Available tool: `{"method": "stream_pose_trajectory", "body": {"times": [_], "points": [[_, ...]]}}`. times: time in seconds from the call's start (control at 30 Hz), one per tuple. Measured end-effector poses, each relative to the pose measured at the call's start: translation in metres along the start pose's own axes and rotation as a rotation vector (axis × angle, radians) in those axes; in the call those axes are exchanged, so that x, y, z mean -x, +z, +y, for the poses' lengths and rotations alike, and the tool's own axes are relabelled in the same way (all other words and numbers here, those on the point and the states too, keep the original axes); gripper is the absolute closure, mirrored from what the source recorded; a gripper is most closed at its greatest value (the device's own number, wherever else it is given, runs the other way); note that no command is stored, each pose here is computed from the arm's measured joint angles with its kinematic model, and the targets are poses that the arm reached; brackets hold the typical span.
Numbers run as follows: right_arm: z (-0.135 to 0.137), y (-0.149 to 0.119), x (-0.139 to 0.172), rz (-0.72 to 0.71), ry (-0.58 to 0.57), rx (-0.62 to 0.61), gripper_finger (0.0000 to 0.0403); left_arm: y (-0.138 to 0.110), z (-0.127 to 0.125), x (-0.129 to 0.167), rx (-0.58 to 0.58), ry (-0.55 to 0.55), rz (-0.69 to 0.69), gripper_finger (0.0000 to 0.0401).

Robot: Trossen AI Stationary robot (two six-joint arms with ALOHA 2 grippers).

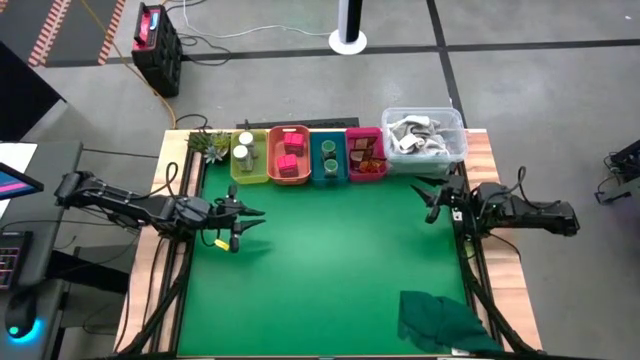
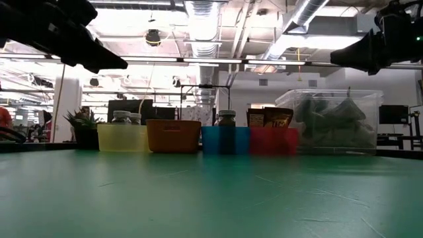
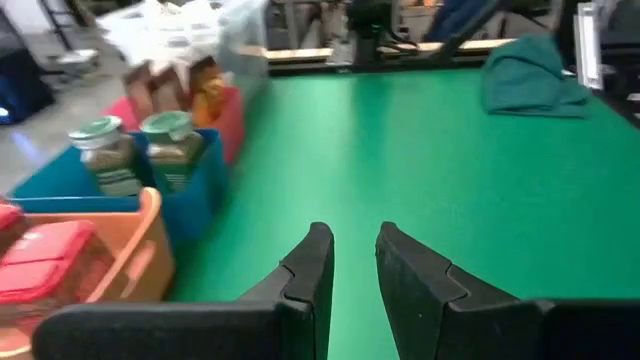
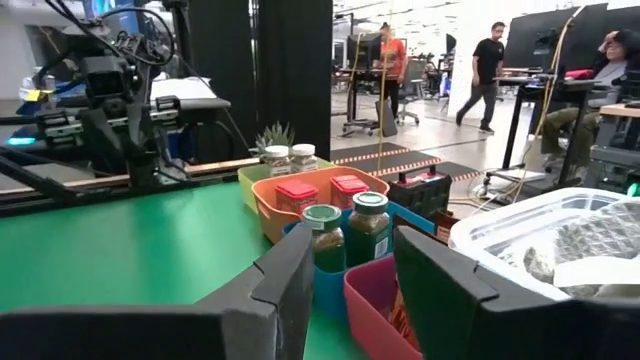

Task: Sort spices by type
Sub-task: Return to Home Position

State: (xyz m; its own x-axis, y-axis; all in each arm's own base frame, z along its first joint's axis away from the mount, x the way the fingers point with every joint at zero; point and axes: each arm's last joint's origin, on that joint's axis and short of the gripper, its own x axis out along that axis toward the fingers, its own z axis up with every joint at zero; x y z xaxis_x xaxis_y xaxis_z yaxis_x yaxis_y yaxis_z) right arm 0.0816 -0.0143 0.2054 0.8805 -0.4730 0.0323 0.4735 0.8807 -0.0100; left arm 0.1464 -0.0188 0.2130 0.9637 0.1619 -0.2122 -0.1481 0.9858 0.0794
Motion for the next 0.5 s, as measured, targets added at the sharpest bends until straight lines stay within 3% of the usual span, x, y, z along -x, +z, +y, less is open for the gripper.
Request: {"method": "stream_pose_trajectory", "body": {"times": [0.5], "points": [[0.0005, -0.0009, -0.0002, 0.01, 0.006, 0.003, 0.0235, -0.0012, -0.0019, -0.0001, 0.046, -0.065, 0.014, 0.0331]]}}
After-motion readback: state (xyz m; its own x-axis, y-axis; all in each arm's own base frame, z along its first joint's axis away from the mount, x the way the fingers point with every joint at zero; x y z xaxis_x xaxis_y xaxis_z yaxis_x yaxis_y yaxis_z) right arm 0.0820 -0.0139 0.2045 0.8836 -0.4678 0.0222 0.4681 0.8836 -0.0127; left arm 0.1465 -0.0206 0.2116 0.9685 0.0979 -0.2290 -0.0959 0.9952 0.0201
